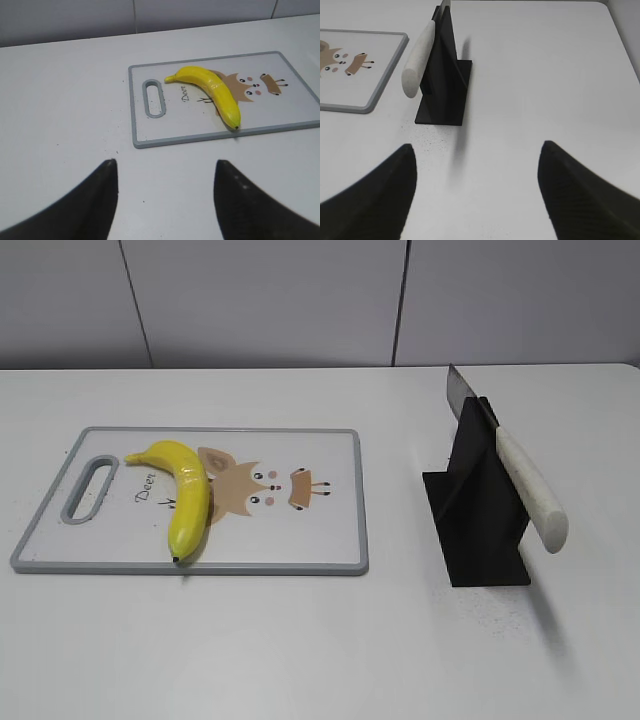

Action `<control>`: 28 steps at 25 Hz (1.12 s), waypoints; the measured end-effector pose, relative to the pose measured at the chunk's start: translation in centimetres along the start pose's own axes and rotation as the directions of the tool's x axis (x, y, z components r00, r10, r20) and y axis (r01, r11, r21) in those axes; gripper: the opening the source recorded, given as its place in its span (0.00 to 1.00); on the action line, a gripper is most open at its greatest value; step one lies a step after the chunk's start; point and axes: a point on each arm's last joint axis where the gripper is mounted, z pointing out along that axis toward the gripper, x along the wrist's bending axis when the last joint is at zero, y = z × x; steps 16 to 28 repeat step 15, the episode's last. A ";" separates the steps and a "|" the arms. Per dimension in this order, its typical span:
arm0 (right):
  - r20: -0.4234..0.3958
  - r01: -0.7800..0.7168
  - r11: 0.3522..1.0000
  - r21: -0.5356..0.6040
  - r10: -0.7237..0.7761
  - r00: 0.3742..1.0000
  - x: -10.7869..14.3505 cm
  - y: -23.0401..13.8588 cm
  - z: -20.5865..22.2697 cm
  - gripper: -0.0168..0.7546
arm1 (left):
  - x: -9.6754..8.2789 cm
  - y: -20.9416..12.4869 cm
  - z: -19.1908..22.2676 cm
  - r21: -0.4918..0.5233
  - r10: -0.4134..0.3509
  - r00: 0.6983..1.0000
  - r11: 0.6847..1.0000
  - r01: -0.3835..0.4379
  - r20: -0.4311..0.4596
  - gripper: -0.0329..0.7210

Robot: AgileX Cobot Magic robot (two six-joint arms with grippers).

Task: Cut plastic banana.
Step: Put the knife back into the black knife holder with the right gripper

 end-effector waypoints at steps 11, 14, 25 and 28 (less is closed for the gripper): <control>-0.001 -0.001 1.000 0.000 0.001 1.000 0.0 0.0 0.0 0.79 | 0.0 0.0 0.0 0.000 0.000 1.000 1.000 0.000 0.001 0.82; -0.001 -0.001 1.000 0.000 0.001 1.000 0.0 0.0 0.0 0.79 | 0.0 0.0 0.0 0.000 0.000 1.000 1.000 0.000 0.001 0.82; -0.001 -0.001 1.000 0.000 0.001 1.000 0.0 0.0 0.0 0.79 | 0.0 0.0 0.0 0.000 0.000 1.000 1.000 0.000 0.001 0.82; -0.001 -0.001 1.000 0.000 0.001 1.000 0.0 0.0 0.0 0.79 | 0.0 0.0 0.0 0.000 0.000 1.000 1.000 0.000 0.001 0.82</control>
